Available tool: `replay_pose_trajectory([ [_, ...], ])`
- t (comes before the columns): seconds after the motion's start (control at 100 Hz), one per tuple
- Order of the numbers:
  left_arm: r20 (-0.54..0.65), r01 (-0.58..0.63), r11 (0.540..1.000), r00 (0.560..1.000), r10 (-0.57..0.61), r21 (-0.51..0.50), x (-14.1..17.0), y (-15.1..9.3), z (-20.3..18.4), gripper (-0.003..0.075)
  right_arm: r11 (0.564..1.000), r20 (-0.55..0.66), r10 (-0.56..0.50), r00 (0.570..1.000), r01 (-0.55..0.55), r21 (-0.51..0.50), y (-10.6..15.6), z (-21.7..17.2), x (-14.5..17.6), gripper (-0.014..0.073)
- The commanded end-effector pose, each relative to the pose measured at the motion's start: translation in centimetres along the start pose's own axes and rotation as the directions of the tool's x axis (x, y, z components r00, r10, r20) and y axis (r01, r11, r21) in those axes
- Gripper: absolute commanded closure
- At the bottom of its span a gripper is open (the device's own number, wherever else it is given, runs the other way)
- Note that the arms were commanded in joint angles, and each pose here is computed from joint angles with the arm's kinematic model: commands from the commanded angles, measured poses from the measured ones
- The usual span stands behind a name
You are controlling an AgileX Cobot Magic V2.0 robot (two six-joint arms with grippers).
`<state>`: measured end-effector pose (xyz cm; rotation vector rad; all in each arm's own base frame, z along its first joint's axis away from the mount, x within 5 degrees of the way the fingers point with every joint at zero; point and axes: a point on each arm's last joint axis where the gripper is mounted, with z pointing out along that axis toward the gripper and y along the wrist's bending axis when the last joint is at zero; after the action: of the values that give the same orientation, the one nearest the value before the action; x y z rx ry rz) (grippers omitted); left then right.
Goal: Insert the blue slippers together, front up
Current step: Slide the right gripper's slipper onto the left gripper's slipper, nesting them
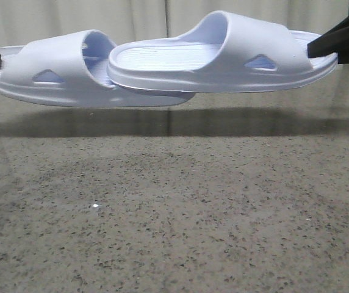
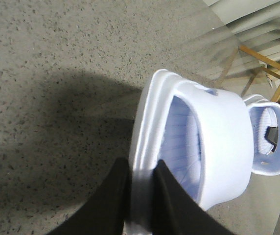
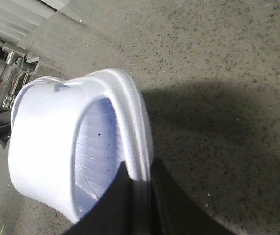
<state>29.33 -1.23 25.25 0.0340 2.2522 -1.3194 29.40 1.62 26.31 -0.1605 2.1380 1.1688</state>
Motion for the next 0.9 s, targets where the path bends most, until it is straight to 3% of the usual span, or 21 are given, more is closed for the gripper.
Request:
replay_pose_trajectory([
  [0.0, 0.036, -0.040, 0.991, 0.999, 0.036, 0.125, -0.7, -2.6, -0.8, 0.0705, 0.995, 0.051, -0.041, 0.998, 0.045, -0.085, 1.8, 0.1, -1.5, 0.0699],
  [0.36, 0.036, -0.040, 0.991, 0.999, 0.036, 0.125, -0.7, -2.6, -0.8, 0.0705, 0.984, -0.036, -0.072, 0.997, 0.065, -0.166, 2.4, 4.2, -2.0, 0.0699],
  [0.77, 0.005, -0.051, 0.989, 0.999, 0.051, 0.142, -0.3, -3.2, 0.0, 0.0705, 0.959, -0.100, -0.127, 0.987, 0.096, -0.267, 4.9, 9.0, -1.9, 0.0698],
  [0.89, 0.001, -0.052, 0.988, 0.999, 0.052, 0.144, -0.3, -3.3, 0.1, 0.0705, 0.961, -0.107, -0.134, 0.985, 0.103, -0.256, 5.4, 10.0, -1.6, 0.0698],
])
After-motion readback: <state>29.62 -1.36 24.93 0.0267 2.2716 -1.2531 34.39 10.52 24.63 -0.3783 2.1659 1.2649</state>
